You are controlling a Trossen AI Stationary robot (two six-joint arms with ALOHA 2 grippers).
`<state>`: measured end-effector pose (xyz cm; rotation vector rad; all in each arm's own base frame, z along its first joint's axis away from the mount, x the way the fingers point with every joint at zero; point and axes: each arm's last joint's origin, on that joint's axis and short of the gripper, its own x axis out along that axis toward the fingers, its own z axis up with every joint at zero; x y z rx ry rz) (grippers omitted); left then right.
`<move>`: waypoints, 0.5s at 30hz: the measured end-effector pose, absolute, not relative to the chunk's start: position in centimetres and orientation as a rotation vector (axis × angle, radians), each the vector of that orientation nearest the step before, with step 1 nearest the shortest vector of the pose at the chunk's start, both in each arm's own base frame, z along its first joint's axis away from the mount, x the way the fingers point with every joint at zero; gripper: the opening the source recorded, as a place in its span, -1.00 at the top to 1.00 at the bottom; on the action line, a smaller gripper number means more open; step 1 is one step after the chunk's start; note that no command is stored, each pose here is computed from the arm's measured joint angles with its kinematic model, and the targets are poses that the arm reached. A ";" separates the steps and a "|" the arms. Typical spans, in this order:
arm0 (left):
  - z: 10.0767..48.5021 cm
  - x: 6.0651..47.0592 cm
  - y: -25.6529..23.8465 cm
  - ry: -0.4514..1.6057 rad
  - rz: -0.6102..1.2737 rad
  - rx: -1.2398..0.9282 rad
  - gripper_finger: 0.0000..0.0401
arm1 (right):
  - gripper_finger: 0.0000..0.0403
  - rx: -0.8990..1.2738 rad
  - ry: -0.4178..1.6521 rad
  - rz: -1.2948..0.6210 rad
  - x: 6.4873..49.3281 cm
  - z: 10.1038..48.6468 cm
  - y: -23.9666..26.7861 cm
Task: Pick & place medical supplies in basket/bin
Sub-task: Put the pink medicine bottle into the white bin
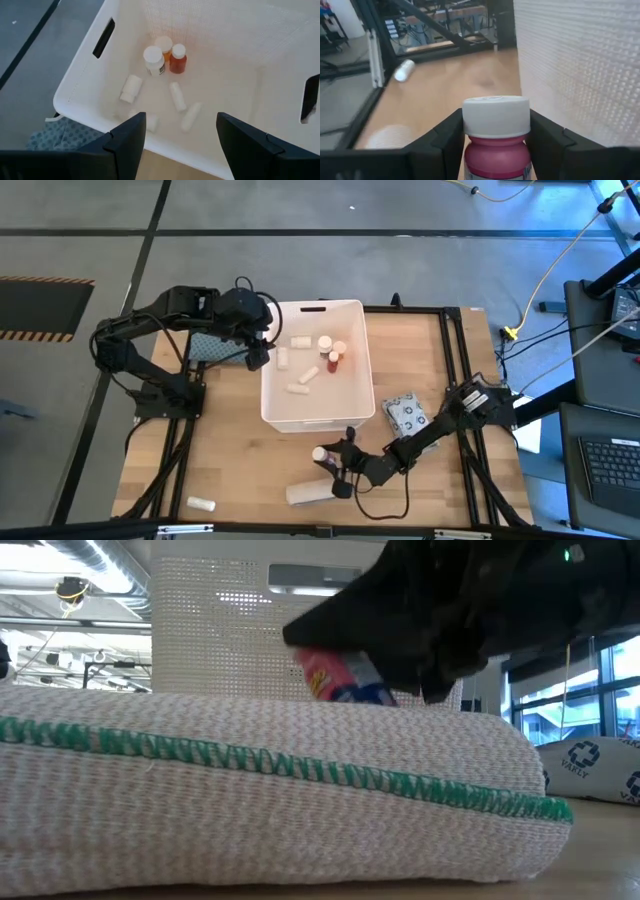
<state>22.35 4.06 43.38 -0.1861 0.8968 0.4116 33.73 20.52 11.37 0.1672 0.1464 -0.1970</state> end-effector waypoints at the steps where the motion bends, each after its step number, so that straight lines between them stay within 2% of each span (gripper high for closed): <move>1: 43.4 22.3 4.1 0.896 0.414 -0.190 -0.17 | 0.12 0.155 0.145 -0.203 33.8 11.1 20.5; 15: 43.4 22.4 4.1 0.893 0.420 -0.195 -0.17 | 0.11 0.156 0.091 -0.238 34.8 6.9 19.1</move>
